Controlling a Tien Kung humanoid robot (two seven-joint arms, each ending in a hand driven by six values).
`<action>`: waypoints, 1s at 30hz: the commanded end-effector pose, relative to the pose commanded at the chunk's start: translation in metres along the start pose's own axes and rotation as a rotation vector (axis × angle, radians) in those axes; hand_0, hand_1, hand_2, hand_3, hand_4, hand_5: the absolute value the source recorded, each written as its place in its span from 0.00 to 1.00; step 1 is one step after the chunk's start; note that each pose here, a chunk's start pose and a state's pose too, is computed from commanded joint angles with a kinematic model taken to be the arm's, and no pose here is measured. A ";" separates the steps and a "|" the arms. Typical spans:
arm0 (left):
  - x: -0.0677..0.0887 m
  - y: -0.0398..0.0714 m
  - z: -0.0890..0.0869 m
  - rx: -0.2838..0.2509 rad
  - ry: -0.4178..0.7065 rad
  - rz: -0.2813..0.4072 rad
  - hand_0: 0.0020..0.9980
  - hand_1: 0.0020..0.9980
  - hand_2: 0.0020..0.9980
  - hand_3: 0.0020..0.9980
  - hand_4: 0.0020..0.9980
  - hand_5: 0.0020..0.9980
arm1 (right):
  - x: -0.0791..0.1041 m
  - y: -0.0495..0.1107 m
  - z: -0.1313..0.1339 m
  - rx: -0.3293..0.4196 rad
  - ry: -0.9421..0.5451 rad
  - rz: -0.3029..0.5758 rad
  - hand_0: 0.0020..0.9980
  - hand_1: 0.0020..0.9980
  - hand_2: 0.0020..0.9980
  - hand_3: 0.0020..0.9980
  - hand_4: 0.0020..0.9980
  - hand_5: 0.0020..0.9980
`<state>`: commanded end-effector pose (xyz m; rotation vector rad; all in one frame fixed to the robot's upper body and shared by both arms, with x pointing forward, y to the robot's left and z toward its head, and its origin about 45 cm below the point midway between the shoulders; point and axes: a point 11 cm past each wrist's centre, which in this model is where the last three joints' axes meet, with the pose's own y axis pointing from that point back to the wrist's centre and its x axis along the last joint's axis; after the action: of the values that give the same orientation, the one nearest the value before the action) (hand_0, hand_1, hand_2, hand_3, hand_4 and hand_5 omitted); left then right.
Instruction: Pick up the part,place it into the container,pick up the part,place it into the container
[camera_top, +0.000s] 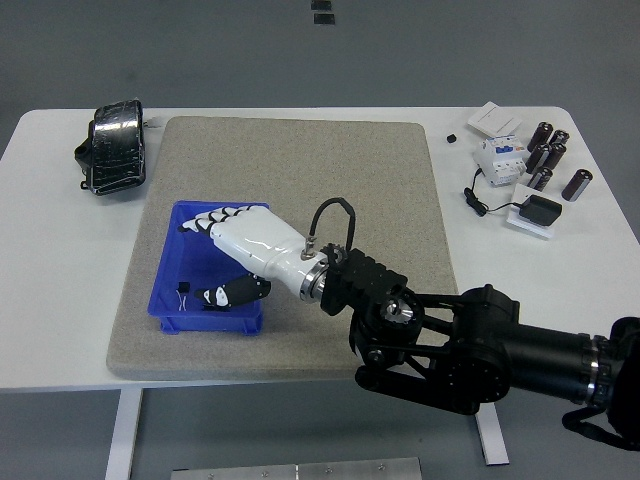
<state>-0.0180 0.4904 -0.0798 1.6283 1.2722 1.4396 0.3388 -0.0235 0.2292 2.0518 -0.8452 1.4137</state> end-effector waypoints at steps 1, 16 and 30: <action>0.000 0.000 0.000 0.001 0.000 -0.001 0.69 0.68 0.67 0.58 0.74 0.26 | 0.007 0.001 0.008 -0.021 -0.005 0.023 0.61 0.81 0.84 0.83 0.86 0.46; 0.000 -0.001 -0.002 0.001 0.003 -0.001 0.69 0.68 0.66 0.58 0.74 0.26 | -0.010 0.044 0.130 -0.320 0.170 -0.108 0.43 0.66 0.79 0.80 0.81 0.41; -0.001 -0.001 -0.003 0.001 0.006 0.000 0.69 0.68 0.66 0.57 0.74 0.26 | -0.040 0.059 0.140 -0.332 0.211 -0.211 0.41 0.64 0.79 0.80 0.83 0.44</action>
<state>-0.0213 0.4899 -0.0804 1.6251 1.2765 1.4451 0.3723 -0.1539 0.1481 1.6571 -0.6991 1.2522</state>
